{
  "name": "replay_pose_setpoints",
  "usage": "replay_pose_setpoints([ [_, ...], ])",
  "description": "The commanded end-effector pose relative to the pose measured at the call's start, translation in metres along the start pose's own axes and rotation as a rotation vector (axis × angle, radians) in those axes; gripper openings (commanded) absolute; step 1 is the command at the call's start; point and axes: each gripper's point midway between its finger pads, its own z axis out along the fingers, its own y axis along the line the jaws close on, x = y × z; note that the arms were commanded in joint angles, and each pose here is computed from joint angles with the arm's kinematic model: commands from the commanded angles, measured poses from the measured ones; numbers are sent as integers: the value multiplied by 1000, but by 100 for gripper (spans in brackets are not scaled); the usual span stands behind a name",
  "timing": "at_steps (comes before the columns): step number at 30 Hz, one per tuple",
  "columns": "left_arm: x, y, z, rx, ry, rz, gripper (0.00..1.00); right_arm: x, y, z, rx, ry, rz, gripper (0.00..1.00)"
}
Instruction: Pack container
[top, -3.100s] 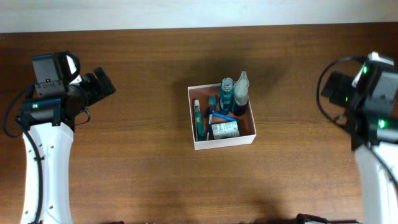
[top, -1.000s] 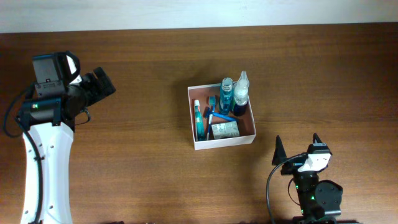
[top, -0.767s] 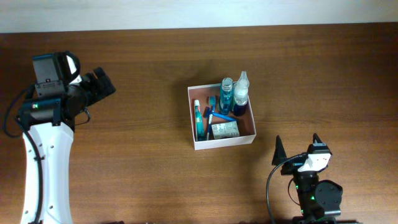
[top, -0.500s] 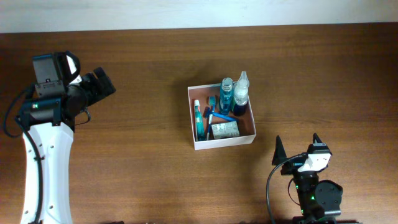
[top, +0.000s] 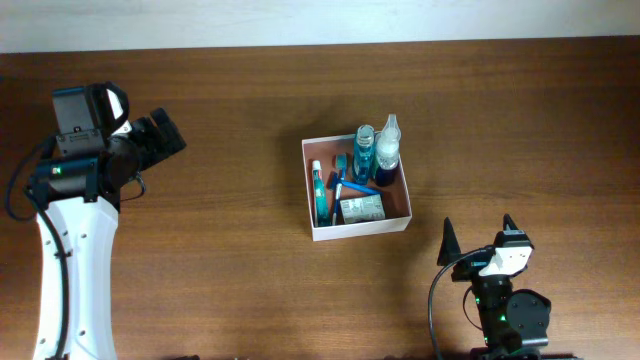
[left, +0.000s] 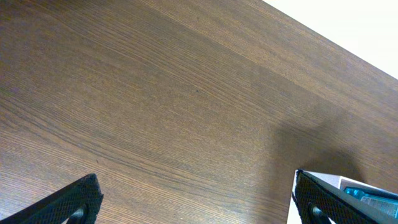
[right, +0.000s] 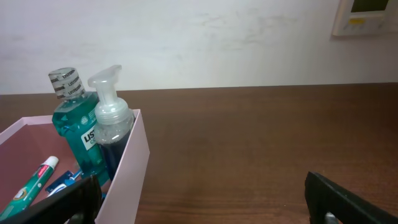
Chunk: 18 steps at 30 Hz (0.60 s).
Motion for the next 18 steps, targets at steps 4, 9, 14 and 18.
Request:
replay_pose_setpoints([
  [4, -3, -2, -2, 6, -5, 12, 99, 2, 4, 0, -19, 1, -8, 99],
  [9, -1, -8, -39, 54, -82, 20, 99, 2, 4, 0, -19, 1, -8, 99],
  [14, 21, -3, -79, 90, -191, 29, 99, 2, 4, 0, -19, 1, -8, 98],
  [18, 52, 7, -110, 120, -303, 37, 99, 2, 4, 0, -19, 1, -8, 99],
])
